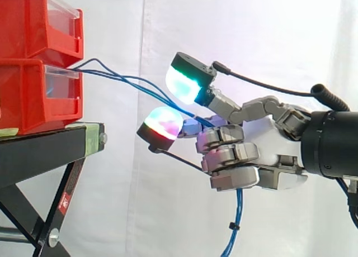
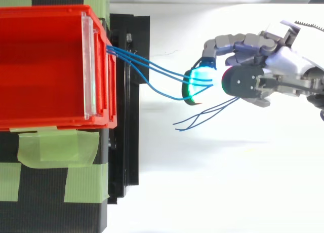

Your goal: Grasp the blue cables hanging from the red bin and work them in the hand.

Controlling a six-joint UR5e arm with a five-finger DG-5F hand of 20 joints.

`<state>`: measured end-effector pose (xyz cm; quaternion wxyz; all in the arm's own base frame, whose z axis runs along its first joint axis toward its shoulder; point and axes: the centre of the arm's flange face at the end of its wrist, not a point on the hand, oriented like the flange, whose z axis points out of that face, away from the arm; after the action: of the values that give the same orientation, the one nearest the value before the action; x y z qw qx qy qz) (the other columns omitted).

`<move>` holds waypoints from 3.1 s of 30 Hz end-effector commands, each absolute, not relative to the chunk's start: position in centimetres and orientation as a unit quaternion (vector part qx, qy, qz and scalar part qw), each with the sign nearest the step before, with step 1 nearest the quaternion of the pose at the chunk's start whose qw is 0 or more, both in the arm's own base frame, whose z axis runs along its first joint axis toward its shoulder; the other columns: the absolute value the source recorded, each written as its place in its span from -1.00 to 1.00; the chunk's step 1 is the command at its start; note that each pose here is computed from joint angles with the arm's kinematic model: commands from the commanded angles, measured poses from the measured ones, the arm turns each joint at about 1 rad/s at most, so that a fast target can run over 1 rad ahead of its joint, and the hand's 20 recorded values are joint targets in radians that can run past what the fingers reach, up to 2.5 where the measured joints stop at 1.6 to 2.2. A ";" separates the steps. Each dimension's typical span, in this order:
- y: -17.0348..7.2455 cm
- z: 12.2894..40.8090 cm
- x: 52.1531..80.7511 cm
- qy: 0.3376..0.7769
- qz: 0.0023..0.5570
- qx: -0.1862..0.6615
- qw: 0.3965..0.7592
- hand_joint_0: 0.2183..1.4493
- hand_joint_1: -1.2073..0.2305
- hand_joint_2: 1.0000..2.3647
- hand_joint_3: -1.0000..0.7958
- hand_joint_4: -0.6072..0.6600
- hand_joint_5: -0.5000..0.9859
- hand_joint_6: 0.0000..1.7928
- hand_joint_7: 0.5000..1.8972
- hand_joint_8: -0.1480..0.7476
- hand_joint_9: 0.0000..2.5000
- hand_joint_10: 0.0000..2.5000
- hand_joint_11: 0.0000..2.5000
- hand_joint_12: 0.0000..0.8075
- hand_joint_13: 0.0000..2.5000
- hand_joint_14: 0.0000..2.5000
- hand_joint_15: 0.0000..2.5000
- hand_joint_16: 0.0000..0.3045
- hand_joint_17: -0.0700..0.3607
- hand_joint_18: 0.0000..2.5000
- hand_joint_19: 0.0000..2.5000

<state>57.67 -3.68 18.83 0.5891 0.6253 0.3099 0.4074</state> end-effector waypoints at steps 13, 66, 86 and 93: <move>-3.6 19.4 58.1 0.329 0.417 0.618 0.579 0.05 -0.12 -0.99 -0.86 0.37 0.03 -0.40 0.02 0.23 -0.34 1.00 1.00 0.07 -0.14 1.00 0.13 -0.64 -0.10 0.27 0.27; -6.1 24.5 57.3 0.390 0.399 0.593 0.581 0.31 -0.05 -0.98 0.05 0.37 0.28 -1.00 0.28 0.14 -0.36 1.00 1.00 0.09 -0.17 1.00 0.29 -0.61 -0.06 0.26 0.31; -6.4 24.6 57.4 0.395 0.410 0.586 0.576 0.22 -0.37 -0.98 -0.59 0.29 -0.41 0.10 -0.32 0.20 -0.67 1.00 1.00 0.11 -0.33 1.00 0.30 -0.66 -0.14 0.12 0.36; -6.7 25.7 57.2 0.394 0.413 0.580 0.581 0.32 -0.28 -0.98 -0.08 0.29 -0.21 -0.06 -0.25 0.16 -0.67 1.00 1.00 0.09 -0.34 1.00 0.28 -0.67 -0.15 0.11 0.38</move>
<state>57.34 -6.61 25.16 0.5783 0.5836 0.3934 0.4126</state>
